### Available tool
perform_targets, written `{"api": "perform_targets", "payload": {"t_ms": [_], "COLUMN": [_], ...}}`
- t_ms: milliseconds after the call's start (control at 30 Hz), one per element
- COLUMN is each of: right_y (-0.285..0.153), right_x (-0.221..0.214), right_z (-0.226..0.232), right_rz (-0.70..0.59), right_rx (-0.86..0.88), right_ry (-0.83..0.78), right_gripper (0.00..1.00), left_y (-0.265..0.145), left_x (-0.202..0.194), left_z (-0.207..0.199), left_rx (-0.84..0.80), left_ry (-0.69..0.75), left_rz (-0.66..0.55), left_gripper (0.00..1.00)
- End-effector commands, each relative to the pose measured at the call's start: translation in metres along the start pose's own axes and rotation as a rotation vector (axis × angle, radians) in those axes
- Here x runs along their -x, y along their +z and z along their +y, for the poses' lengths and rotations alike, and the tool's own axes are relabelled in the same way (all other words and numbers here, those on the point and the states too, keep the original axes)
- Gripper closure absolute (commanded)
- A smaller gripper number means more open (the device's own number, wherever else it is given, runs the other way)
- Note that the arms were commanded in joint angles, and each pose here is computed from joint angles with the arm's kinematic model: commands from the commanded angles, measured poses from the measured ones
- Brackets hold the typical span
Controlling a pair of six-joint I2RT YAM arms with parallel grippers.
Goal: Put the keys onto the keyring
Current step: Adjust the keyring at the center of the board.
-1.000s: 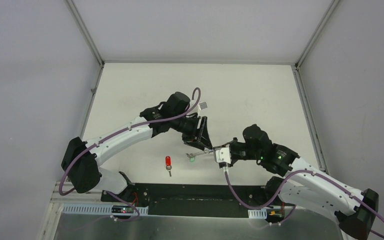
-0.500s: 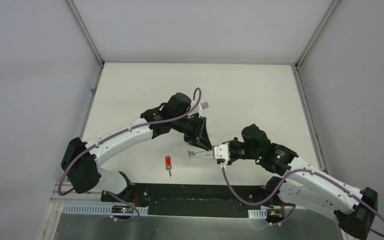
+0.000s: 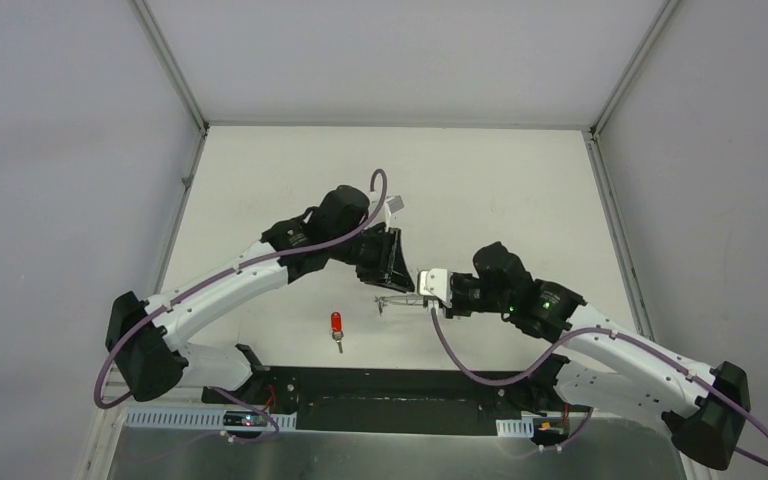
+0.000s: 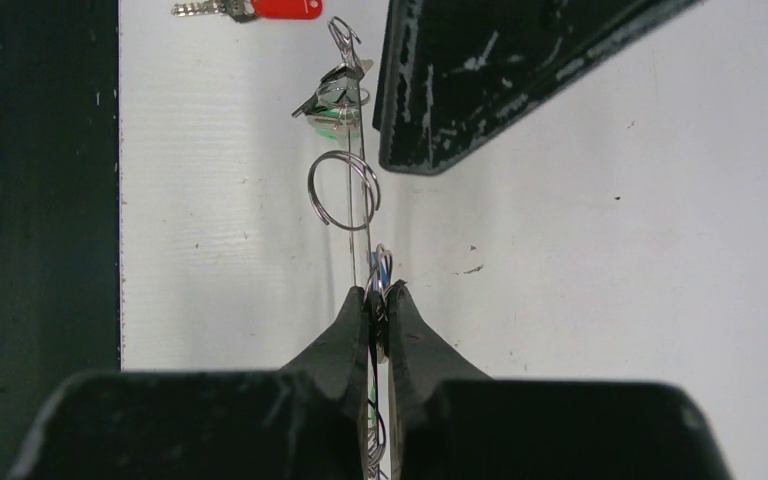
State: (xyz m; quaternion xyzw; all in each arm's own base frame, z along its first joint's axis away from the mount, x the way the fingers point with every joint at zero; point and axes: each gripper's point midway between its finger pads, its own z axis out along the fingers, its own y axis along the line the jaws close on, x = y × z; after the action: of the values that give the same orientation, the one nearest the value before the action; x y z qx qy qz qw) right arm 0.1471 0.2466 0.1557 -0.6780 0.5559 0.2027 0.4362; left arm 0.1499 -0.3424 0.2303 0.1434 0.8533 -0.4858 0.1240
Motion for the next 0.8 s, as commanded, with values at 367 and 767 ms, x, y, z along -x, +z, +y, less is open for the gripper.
{"api": "perform_targets", "payload": {"t_ms": [367,767], "right_y": [0.0,0.009], "right_x": [0.043,0.056], "right_z": [-0.063,-0.06], "right_rz": [-0.089,-0.125], "right_rx": [-0.328,-0.3], "right_ry": [0.679,0.906], "right_gripper": [1.0,1.0], "left_y": [-0.082,-0.059], "left_x": [0.026,0.038], "left_z": [0.007,-0.003], "left_rx": [0.193,0.032], "left_ry": [0.078,0.133], "left_rz": [-0.414,-0.487], "left_gripper": [0.65,0.58]}}
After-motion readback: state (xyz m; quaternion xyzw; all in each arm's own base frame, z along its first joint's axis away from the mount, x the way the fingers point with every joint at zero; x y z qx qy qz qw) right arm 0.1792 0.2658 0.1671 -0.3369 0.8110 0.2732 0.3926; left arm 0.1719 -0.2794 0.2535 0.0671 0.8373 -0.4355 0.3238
